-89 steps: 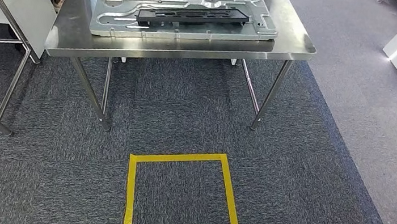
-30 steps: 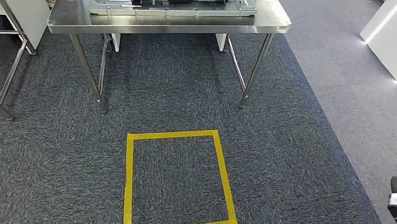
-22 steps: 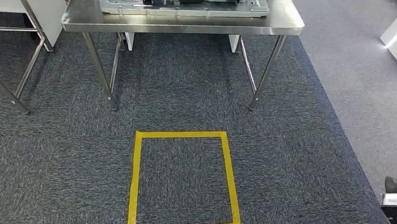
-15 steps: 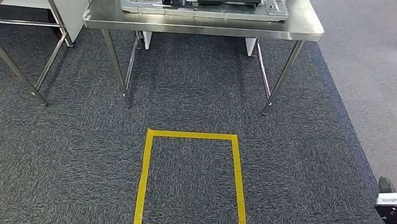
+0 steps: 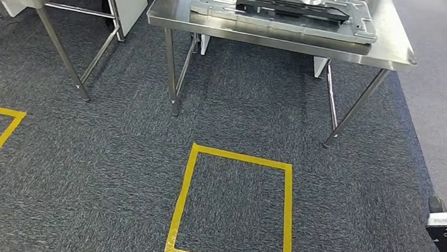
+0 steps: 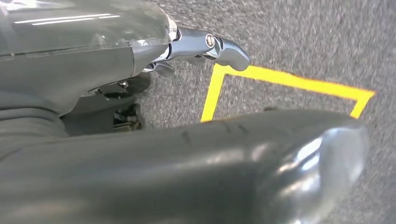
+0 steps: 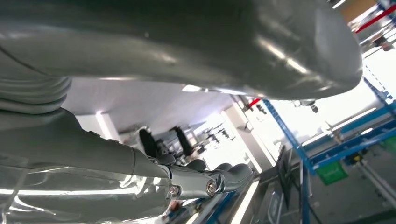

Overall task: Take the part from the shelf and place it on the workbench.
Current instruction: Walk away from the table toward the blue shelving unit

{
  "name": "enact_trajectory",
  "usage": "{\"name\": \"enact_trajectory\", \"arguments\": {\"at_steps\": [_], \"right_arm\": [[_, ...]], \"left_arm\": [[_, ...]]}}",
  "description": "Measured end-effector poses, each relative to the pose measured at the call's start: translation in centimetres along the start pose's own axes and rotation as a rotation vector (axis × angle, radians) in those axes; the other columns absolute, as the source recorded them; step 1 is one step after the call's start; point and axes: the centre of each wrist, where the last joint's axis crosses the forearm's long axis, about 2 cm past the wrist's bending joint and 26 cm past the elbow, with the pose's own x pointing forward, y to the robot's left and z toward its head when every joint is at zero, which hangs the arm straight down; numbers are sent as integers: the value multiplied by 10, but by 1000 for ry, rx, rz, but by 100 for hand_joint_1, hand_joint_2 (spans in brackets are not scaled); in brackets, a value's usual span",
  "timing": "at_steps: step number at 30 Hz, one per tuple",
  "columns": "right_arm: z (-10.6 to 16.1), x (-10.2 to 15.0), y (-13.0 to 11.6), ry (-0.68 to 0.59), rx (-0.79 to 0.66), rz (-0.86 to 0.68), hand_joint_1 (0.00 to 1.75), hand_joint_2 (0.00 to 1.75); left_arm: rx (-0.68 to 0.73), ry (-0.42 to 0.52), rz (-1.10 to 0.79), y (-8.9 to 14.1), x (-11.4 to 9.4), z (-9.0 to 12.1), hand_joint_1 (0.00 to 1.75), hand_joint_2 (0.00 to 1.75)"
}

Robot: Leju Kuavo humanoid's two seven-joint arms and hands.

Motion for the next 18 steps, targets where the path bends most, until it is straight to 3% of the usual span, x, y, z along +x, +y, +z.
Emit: {"name": "enact_trajectory", "arguments": {"at_steps": [18], "right_arm": [[8, 0, -8, 14, 36, -4, 0, 0]], "left_arm": [[-22, 4, -14, -3, 5, -5, 0, 0]]}}
